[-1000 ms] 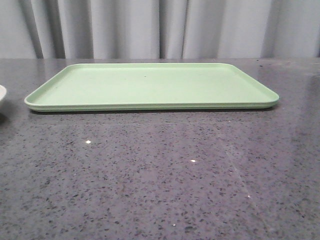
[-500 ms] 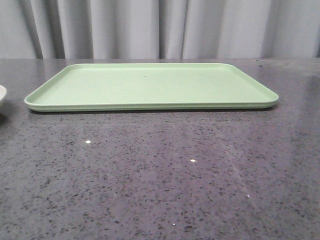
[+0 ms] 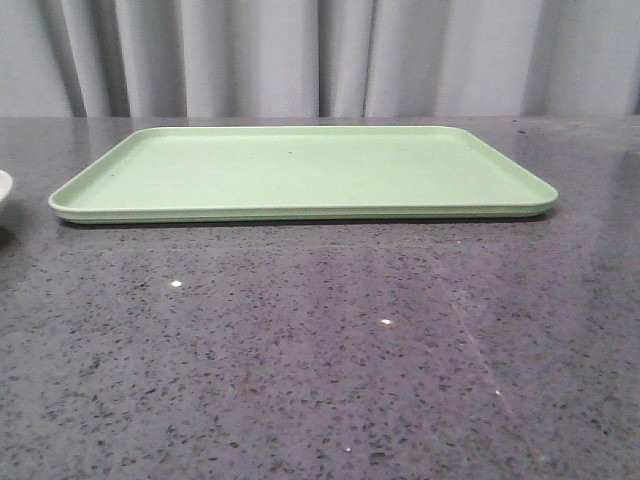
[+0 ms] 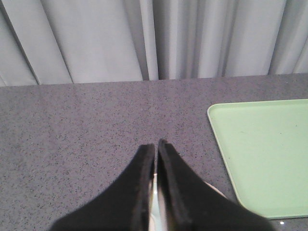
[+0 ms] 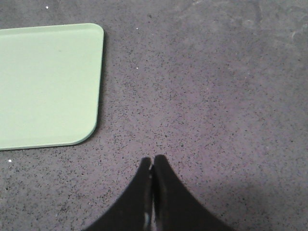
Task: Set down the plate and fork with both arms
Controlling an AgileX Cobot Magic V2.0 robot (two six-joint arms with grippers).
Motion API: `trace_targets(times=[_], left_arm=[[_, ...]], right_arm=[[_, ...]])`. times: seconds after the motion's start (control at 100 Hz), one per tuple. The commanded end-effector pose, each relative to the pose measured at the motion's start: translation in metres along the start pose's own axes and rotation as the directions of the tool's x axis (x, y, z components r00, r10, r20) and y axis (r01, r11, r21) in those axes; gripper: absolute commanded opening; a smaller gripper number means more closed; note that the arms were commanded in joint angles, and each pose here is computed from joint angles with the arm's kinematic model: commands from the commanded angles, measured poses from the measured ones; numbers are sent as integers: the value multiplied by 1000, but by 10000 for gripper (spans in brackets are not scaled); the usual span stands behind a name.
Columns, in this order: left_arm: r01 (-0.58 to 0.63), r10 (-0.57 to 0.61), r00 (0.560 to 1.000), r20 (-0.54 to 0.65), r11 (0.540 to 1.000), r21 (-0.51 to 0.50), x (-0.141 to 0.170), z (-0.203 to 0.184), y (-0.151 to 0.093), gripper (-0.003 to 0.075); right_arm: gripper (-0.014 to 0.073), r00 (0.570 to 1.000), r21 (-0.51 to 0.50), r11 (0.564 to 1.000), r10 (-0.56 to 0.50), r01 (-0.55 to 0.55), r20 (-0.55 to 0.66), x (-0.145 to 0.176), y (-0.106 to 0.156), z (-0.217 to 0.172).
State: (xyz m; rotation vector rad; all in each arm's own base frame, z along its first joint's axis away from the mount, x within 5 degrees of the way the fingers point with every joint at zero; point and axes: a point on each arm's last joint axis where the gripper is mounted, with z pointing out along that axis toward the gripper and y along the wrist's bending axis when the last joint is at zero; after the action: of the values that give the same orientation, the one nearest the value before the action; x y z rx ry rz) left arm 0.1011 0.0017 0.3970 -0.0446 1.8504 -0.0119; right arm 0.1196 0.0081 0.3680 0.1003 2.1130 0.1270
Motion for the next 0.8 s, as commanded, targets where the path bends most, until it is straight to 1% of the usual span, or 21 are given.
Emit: trace_targets(times=[0.0,0.08,0.13,0.14,0.15,0.16,0.2,0.25,0.29,0.53,0.62,0.68,0.73,0.79], left_arm=[[3,-3,997,73,1000,0,-15,2,0,143],[5,-5,998,62,1000,0,-15,5,0,251],[5,-5,998,61,1000,0,-15,6,0,325],[5,-5,998,61,1000,0,-15,6,0,325],[5,-5,998,59,1000,0,-15,6,0,349],[5,-5,998,60,1000,0,-15,6,0,349],[5,-5,998,60,1000,0,-15,6,0,389],[5,-5,998,60,1000,0,-15,6,0,399],[5,-5,998,60,1000,0,-15,6,0,399],[5,-5,998,55,1000,0,-15,7,0,399],[-10,10,1000,28,1000,-11,-13,8,1,399],[-25,24,1000,-8,999,-44,-10,10,4,399],[17,-20,999,-37,996,-88,-7,11,8,399],[41,-54,995,-82,988,-149,-4,15,14,399]], right_arm=[[50,996,5,1000,-22,22,85,-15,1,-5],[177,996,5,1000,-22,22,86,-15,1,-5],[290,996,5,1000,-22,22,86,-15,1,-5],[304,996,5,1000,-22,22,86,-15,1,-5],[318,996,5,1000,-22,22,85,-15,1,-5],[347,996,5,1000,-22,22,85,-15,1,-5],[425,996,5,1000,-22,22,85,-15,1,-5],[494,996,5,1000,-22,22,86,-15,1,-5],[527,996,5,1000,-22,22,88,-16,1,-5],[527,992,-4,1000,-20,20,126,-19,2,-5],[527,993,-8,1000,-15,16,119,-18,2,-5],[527,993,-7,1000,-15,16,114,-18,2,-5],[527,994,-6,1000,-15,16,111,-18,2,-5],[527,994,-6,1000,-15,16,110,-18,2,-5]])
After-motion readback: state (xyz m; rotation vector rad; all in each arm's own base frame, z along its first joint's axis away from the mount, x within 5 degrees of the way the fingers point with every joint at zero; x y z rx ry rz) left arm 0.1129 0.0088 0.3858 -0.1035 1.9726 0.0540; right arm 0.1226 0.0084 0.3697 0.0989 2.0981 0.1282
